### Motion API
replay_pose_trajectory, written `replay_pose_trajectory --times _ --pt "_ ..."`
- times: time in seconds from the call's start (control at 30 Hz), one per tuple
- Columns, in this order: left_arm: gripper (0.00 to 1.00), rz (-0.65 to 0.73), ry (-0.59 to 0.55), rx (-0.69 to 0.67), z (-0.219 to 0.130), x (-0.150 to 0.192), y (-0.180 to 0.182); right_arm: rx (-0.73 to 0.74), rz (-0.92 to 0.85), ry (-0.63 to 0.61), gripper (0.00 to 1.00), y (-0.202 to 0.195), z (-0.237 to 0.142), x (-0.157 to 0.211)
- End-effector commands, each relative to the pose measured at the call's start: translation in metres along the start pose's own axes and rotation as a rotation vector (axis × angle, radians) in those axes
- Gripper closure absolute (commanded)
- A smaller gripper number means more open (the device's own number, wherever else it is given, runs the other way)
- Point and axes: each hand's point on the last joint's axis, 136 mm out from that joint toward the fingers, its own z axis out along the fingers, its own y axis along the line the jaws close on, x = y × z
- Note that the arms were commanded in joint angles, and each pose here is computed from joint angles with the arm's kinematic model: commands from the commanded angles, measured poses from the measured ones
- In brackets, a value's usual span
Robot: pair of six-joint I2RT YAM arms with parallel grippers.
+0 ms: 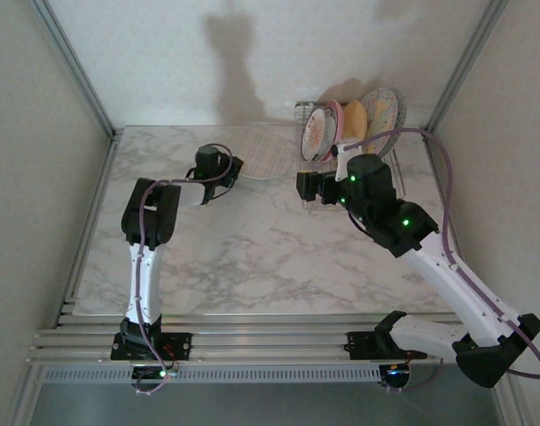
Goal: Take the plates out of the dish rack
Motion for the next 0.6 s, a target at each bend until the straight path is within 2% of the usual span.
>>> replay_pose_trajectory --times 0.0,0.1,0.23,0.57 --pt "1.00 0.012 0.000 0.073 0.0048 -0.0110 -0.0240 -0.011 0.028 -0.049 0.01 0.0044 -0.0071 -0.0172" --pt "0.99 0.010 0.005 0.060 0.0085 -0.0119 -0.0219 -0.014 0.034 -0.050 0.01 0.0048 -0.0080 -0.0177" --pt "0.87 0.007 0.016 0.049 0.0113 -0.0115 -0.0212 -0.019 0.038 -0.049 0.01 0.0055 -0.0091 -0.0178" --pt "0.68 0.014 0.026 -0.008 0.0078 -0.0105 -0.0142 -0.013 0.034 -0.040 0.01 0.0044 -0.0118 -0.0178"
